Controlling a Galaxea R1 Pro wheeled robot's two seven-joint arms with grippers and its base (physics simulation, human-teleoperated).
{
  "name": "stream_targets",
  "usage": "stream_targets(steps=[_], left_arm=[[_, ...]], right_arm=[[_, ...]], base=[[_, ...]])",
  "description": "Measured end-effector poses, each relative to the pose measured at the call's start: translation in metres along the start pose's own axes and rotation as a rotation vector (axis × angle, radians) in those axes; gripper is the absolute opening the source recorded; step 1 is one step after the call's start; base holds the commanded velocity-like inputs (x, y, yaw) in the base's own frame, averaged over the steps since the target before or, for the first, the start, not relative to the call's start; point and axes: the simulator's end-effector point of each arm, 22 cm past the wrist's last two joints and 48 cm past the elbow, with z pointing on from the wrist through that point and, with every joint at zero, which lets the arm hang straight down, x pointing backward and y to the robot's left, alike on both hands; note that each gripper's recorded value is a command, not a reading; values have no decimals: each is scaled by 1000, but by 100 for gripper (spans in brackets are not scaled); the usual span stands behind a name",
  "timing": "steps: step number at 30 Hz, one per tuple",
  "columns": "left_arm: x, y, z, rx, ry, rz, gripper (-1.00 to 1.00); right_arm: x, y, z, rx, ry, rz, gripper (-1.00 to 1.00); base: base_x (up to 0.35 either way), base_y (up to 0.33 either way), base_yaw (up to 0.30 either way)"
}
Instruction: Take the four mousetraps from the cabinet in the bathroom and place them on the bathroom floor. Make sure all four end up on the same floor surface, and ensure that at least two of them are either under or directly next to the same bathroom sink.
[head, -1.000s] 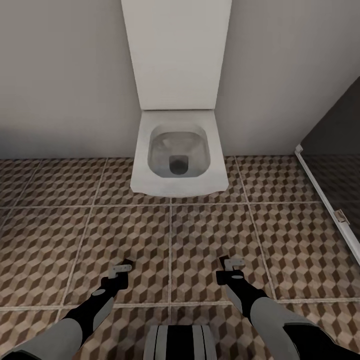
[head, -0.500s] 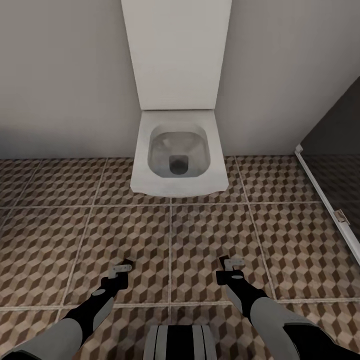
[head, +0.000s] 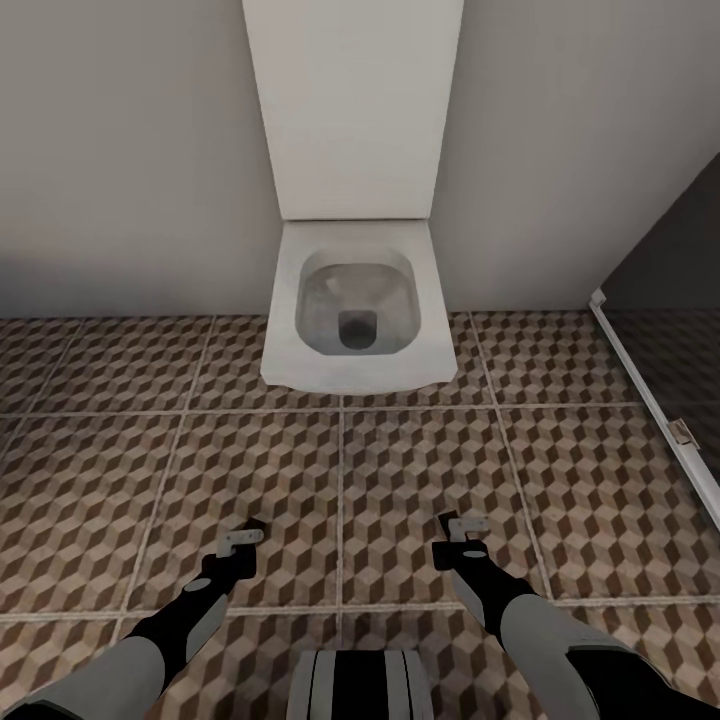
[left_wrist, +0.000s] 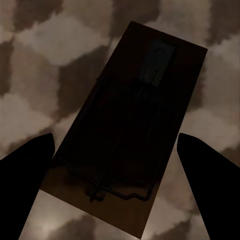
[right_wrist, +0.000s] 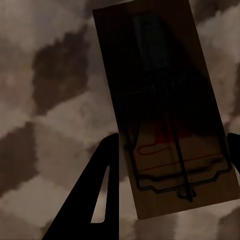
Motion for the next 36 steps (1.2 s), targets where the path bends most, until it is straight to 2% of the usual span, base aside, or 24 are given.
stream_targets(steps=[15, 36], left_arm=[[-1, -1, 0, 0, -4, 2, -100], [-2, -1, 0, 1, -7, 6, -100]], right_arm=[[-1, 0, 0, -1, -5, -2, -100], [-2, 0, 0, -1, -8, -6, -100]], base=[[28, 0, 0], [305, 0, 0]])
